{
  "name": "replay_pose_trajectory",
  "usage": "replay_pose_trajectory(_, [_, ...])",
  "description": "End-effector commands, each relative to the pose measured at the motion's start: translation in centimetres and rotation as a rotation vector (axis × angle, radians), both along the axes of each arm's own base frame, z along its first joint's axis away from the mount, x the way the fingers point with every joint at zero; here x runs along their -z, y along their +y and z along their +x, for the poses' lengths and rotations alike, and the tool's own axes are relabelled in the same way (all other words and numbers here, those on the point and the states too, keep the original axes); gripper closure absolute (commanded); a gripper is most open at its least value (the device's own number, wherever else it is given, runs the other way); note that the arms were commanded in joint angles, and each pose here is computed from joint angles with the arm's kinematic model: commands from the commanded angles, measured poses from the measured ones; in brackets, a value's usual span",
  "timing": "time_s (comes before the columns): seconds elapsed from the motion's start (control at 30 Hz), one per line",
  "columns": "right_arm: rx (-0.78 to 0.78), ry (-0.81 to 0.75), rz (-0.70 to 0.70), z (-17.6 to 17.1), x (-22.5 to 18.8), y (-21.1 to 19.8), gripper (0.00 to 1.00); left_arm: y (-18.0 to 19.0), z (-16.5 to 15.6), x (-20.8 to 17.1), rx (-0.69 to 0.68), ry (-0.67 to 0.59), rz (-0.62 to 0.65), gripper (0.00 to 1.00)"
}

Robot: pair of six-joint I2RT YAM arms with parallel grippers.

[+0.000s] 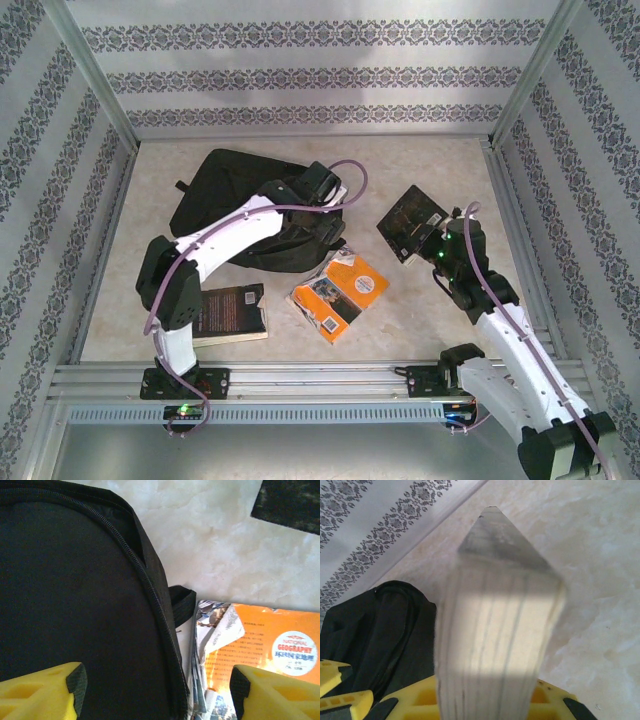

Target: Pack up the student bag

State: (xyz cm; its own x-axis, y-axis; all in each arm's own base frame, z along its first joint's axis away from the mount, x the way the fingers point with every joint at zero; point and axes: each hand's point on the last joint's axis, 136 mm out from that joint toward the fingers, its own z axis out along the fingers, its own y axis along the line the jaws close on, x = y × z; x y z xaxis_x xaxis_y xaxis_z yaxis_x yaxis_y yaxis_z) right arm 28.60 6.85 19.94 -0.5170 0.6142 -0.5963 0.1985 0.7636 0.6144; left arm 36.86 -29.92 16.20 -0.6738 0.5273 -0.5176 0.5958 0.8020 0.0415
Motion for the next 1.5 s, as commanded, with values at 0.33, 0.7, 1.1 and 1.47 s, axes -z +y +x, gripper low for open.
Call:
replay_pose_trajectory(0.33, [-0.030,-0.092,0.082,1.2,-2.0,0.3,1.00,-0.1,0.4,2.6,0.018,0.023,0.146,0.32])
replay_pose_trajectory(0.7, [-0.075,-0.115,0.114,1.3,-2.8,1.2,1.00,1.8,2.2,-1.1,-0.031,-0.122,0.188,1.00])
replay_pose_trajectory(1.1, [-0.413,-0.241,0.297,0.8,-10.0,9.4,1.00,7.6,1.7,-12.6,-0.197,-0.348,0.014,1.00])
replay_pose_trajectory(1.47, [-0.490,-0.051,0.615,2.3,-9.4,14.6,1.00,11.7,1.4,-16.1,-0.283,-0.423,-0.038,1.00])
